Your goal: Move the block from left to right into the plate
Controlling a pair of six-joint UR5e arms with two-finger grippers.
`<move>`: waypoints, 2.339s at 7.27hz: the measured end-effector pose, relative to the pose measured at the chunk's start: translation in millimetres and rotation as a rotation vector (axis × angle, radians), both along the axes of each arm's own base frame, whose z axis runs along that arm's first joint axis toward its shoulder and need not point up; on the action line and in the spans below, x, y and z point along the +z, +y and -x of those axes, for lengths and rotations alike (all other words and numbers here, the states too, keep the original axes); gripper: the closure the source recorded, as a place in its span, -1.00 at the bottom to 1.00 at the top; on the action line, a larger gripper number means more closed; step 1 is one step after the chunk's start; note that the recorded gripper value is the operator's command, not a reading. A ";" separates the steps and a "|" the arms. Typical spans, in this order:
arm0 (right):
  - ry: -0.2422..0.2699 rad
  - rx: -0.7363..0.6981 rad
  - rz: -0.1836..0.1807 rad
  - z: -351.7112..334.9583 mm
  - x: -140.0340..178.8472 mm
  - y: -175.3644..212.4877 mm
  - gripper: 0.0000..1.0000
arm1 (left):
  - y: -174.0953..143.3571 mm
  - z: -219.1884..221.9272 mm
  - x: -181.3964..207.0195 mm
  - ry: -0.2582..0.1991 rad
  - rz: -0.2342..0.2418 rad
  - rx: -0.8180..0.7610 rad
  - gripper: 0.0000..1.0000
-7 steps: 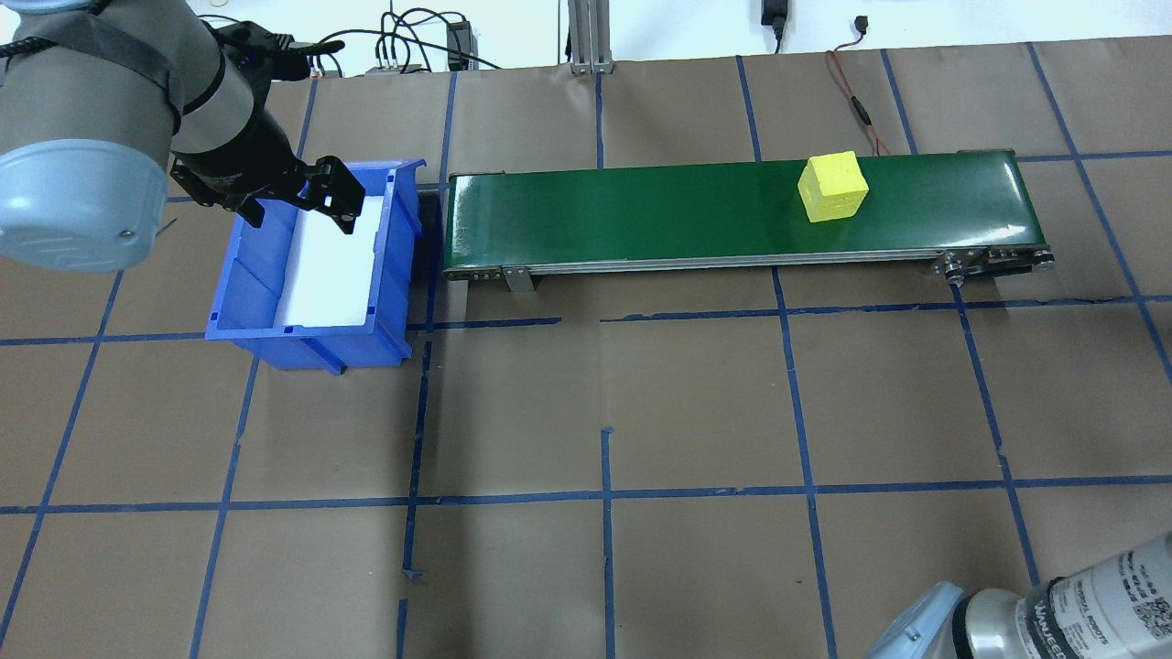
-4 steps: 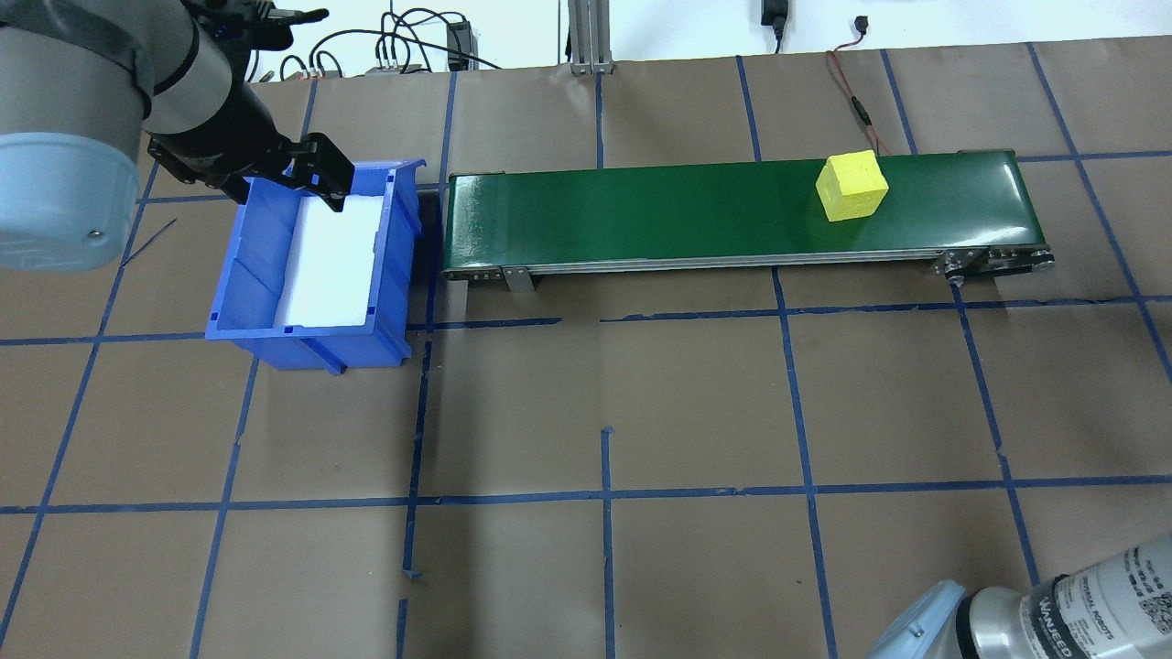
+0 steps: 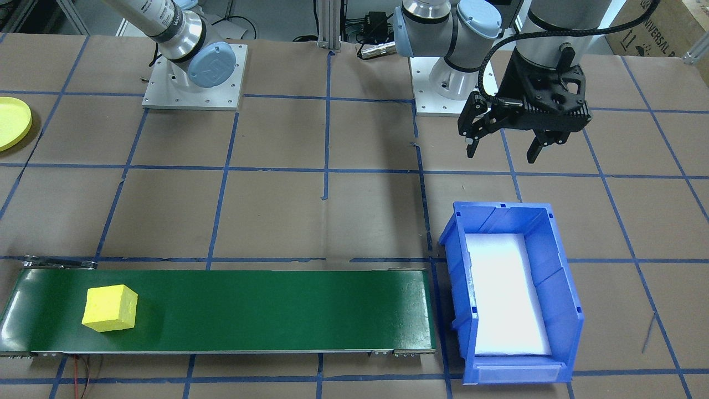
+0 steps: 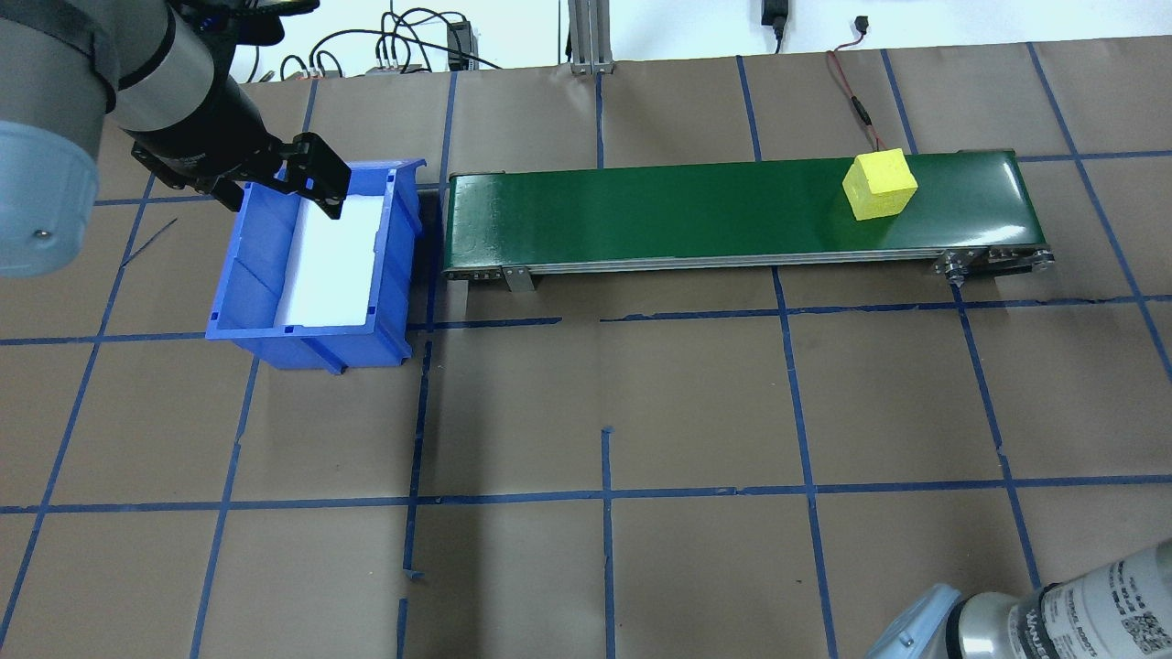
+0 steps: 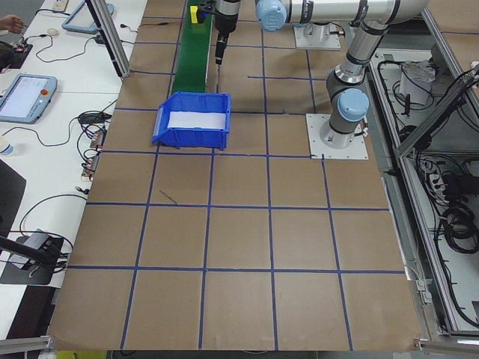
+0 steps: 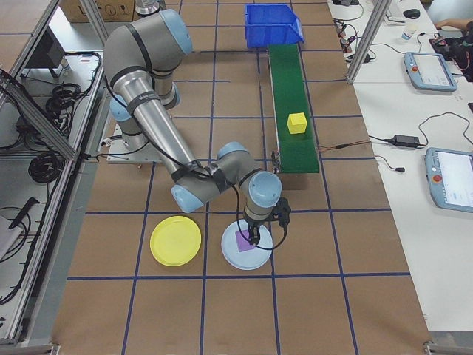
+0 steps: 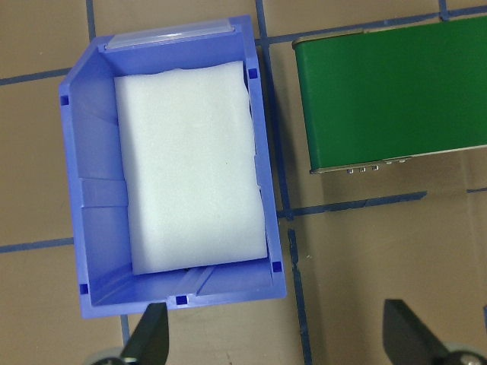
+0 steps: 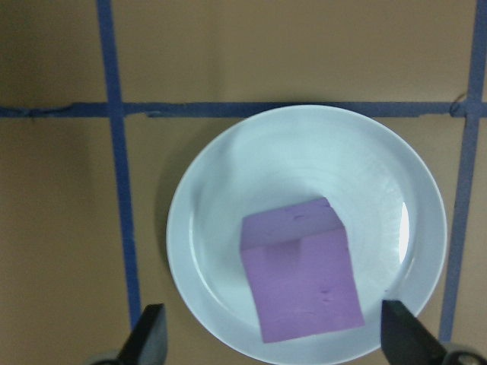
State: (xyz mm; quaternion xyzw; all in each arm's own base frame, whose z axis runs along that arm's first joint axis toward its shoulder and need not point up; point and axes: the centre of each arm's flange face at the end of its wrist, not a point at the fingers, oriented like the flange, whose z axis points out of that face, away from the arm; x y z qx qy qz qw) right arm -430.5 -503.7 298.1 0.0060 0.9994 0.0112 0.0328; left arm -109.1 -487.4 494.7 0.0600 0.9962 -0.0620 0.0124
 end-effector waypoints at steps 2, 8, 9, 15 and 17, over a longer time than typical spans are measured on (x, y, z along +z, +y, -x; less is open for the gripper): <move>-0.070 -0.001 0.071 -73.9 16.5 -55.8 -0.99 | 8.6 -0.3 10.4 0.004 -0.092 0.012 -1.00; -0.177 0.078 0.133 -254.0 11.2 -155.6 -0.99 | 11.2 -1.2 11.4 0.004 -0.123 0.019 -1.00; -0.197 0.062 0.132 -268.3 7.2 -161.0 -0.99 | 11.2 -1.1 11.1 0.005 -0.124 0.019 -1.00; -0.197 0.048 0.109 -280.3 -43.1 -165.7 -0.81 | 11.7 0.4 8.4 0.014 -0.129 0.017 -1.00; -0.143 0.040 0.073 -276.8 -55.1 -158.9 -0.11 | 11.5 0.5 8.4 0.015 -0.128 0.017 -1.00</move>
